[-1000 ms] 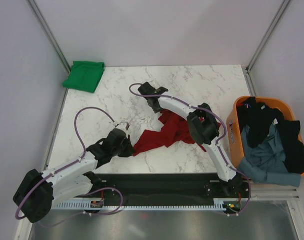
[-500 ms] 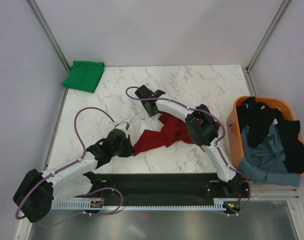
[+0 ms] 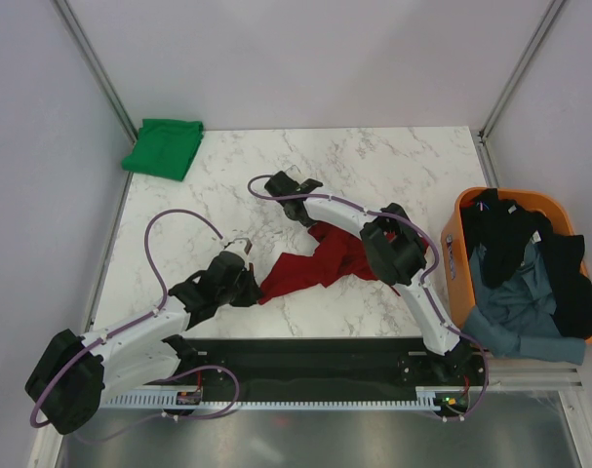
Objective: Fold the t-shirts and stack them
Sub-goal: Flatten the tshirt out
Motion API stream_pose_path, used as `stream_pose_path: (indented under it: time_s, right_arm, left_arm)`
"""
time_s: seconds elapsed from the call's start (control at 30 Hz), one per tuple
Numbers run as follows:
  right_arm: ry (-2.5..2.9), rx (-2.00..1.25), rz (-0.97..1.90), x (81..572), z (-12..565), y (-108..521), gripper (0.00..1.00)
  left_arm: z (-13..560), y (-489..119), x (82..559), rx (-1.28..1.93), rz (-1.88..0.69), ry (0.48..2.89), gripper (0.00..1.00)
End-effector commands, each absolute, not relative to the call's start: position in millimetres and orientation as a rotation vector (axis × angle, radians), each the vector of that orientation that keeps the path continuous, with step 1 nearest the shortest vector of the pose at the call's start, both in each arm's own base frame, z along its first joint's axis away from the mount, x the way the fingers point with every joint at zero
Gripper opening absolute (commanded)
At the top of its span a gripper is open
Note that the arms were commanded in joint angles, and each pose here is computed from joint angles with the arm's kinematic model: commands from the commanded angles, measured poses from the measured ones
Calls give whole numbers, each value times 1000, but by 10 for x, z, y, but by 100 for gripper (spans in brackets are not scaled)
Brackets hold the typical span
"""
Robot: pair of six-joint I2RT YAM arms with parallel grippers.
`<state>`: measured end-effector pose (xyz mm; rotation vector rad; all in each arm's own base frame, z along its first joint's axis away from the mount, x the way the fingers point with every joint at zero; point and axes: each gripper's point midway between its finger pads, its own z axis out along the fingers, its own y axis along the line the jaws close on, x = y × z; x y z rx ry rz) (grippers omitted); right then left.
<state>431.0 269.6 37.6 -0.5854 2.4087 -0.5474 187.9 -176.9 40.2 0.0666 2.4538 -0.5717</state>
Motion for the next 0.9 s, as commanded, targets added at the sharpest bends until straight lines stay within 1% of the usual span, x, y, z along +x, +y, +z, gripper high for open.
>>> stream_pose_path:
  time_s: [0.0,0.03,0.1,0.13,0.3,0.37,0.4,0.47,0.5,0.53,0.7,0.87]
  right_arm:
    - [2382,-567,-564,4345,543,2656,32]
    - [2383,-575,-566,4339,531,2663,23]
    - [2382,-570,-565,4345,533,2666,11]
    - [2374,-561,-563,4362,563,2674,0]
    - [2351,-522,-497,4428,860,2766,0]
    - [2326,-493,-439,4482,1105,2860,0]
    - [2321,-485,-429,4470,1227,2854,0]
    - [2286,-446,-372,4518,1529,2899,0]
    - [2267,-424,-347,4504,1728,2880,0]
    - [2248,-403,-320,4515,1886,2878,0]
    - [2190,-310,-214,4435,2555,2660,0]
    - [2186,-209,-127,4334,2905,2373,0]
  left_arm:
    - [431,-1780,1957,21,-577,2424,2]
    - [431,-1783,1955,20,-579,2425,2]
    - [438,-1787,1964,19,-579,2421,2]
    - [426,-1781,1958,21,-576,2425,2]
    - [541,-1809,2005,4,-577,2426,2]
    - [683,-1855,2032,18,-603,2404,2]
    - [882,-1888,2097,18,-623,2357,2]
    - [1027,-1818,2117,15,-584,2337,2]
    - [1224,-1826,2180,23,-585,2292,2]
    - [1290,-1759,2143,25,-560,2293,2]
    - [1834,-1557,2184,28,-482,2199,2]
    - [2242,-1248,2077,8,-398,2131,2]
